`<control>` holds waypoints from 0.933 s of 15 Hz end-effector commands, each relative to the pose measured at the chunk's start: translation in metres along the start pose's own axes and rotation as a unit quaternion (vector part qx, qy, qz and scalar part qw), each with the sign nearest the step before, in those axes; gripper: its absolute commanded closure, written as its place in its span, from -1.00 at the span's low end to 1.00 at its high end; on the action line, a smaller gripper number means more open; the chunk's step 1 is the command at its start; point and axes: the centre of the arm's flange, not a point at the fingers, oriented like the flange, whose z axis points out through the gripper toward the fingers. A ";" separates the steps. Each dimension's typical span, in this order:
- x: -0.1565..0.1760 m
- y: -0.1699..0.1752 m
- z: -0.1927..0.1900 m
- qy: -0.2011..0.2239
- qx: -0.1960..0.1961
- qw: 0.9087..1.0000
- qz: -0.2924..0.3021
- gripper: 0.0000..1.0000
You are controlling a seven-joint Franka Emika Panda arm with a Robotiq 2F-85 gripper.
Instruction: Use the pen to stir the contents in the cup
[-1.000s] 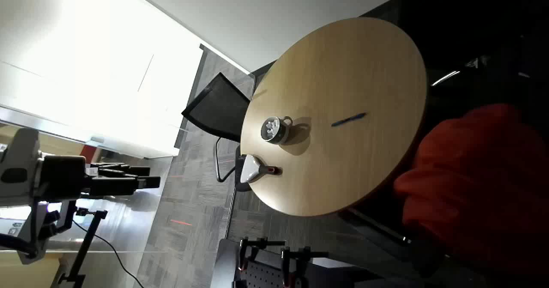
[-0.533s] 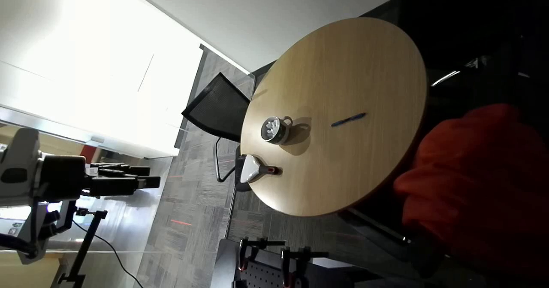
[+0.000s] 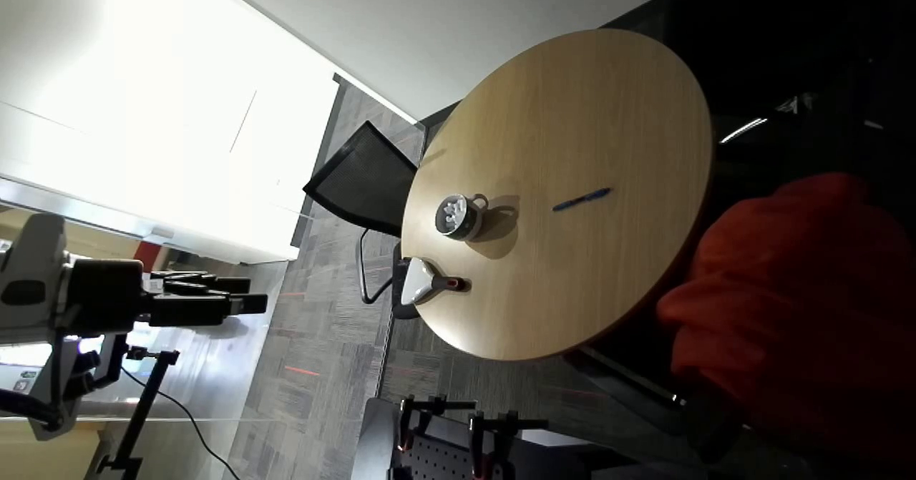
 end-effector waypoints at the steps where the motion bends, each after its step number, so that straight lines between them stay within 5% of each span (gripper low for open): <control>1: 0.021 0.006 0.005 0.025 -0.012 0.999 0.039 -1.00; 5: 0.092 0.039 0.044 0.089 -0.042 0.984 0.145 -1.00; 9: 0.137 0.077 0.115 0.101 -0.074 0.966 0.224 -1.00; 12: 0.152 0.091 0.166 0.082 -0.074 0.960 0.258 -1.00; 14: 0.130 0.090 0.165 0.073 -0.069 0.966 0.239 -1.00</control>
